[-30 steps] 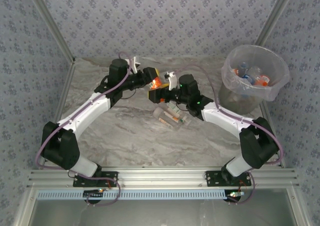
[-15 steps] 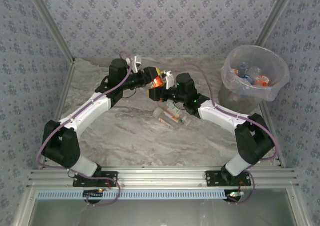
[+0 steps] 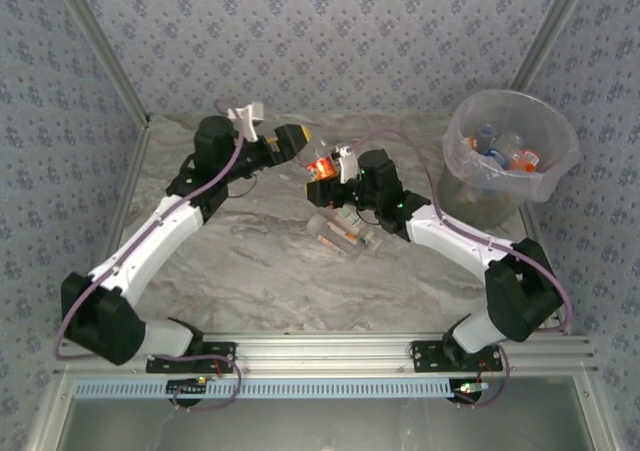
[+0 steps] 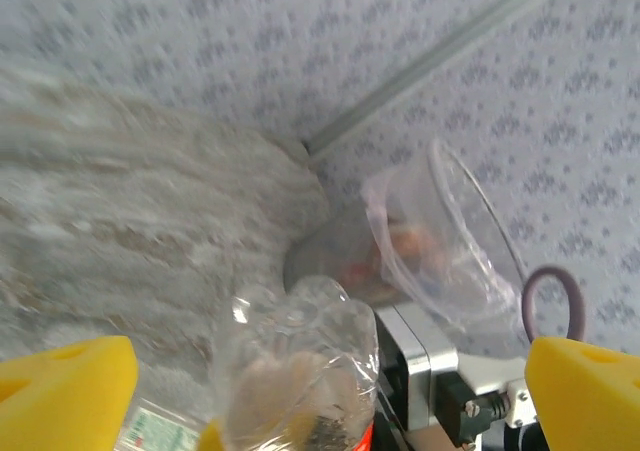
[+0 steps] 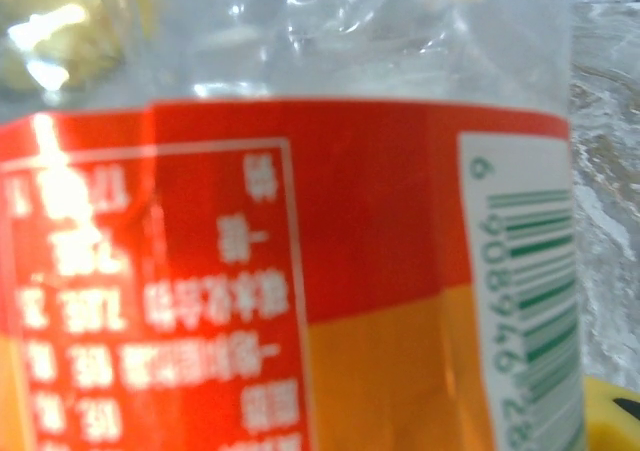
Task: Put the plastic bottles in the bin
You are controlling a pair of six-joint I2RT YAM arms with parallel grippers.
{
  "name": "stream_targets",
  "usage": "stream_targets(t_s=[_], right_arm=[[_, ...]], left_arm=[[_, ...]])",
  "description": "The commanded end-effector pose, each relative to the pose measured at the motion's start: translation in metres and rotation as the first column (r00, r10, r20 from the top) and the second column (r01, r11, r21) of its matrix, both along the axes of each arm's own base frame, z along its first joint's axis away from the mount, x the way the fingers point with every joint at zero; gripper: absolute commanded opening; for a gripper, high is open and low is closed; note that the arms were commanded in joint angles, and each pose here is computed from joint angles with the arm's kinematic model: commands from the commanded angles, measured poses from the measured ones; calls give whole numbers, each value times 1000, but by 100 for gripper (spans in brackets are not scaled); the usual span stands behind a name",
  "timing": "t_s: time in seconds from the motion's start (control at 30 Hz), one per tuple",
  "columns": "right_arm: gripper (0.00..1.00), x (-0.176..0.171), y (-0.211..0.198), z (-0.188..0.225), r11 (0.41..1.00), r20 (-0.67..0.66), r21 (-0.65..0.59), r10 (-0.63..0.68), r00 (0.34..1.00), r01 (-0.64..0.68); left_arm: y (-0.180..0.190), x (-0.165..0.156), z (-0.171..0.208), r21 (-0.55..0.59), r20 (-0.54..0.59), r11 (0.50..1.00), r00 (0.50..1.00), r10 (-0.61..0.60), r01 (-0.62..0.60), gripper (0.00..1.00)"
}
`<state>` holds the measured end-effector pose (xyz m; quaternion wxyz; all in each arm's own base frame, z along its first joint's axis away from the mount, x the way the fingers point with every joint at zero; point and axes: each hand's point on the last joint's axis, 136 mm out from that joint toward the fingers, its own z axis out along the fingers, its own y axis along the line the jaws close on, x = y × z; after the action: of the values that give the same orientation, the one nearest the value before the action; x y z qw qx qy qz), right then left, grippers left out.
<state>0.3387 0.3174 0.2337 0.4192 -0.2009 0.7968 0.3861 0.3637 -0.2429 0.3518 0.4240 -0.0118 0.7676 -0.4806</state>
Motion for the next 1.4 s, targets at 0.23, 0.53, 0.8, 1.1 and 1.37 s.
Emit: stream_targets(t_s=[0.23, 0.53, 0.8, 1.1, 1.37], right_arm=[[52, 11, -81, 53, 970, 121, -127, -191, 974, 206], [52, 31, -193, 122, 848, 237, -225, -429, 872, 479], [54, 43, -329, 159, 608, 276, -233, -708, 651, 759], [56, 46, -450, 132, 323, 250, -365, -869, 427, 873], [76, 62, -488, 110, 189, 259, -472, -904, 340, 861]], left_arm=[[115, 2, -36, 198, 2, 843, 860, 510, -500, 100], [160, -15, -90, 244, -14, 720, 740, 672, -649, 99], [175, -28, -111, 285, -50, 709, 728, 684, -646, 99], [179, -28, -112, 280, -66, 725, 741, 668, -629, 99], [176, -28, -109, 289, -78, 738, 753, 653, -610, 100]])
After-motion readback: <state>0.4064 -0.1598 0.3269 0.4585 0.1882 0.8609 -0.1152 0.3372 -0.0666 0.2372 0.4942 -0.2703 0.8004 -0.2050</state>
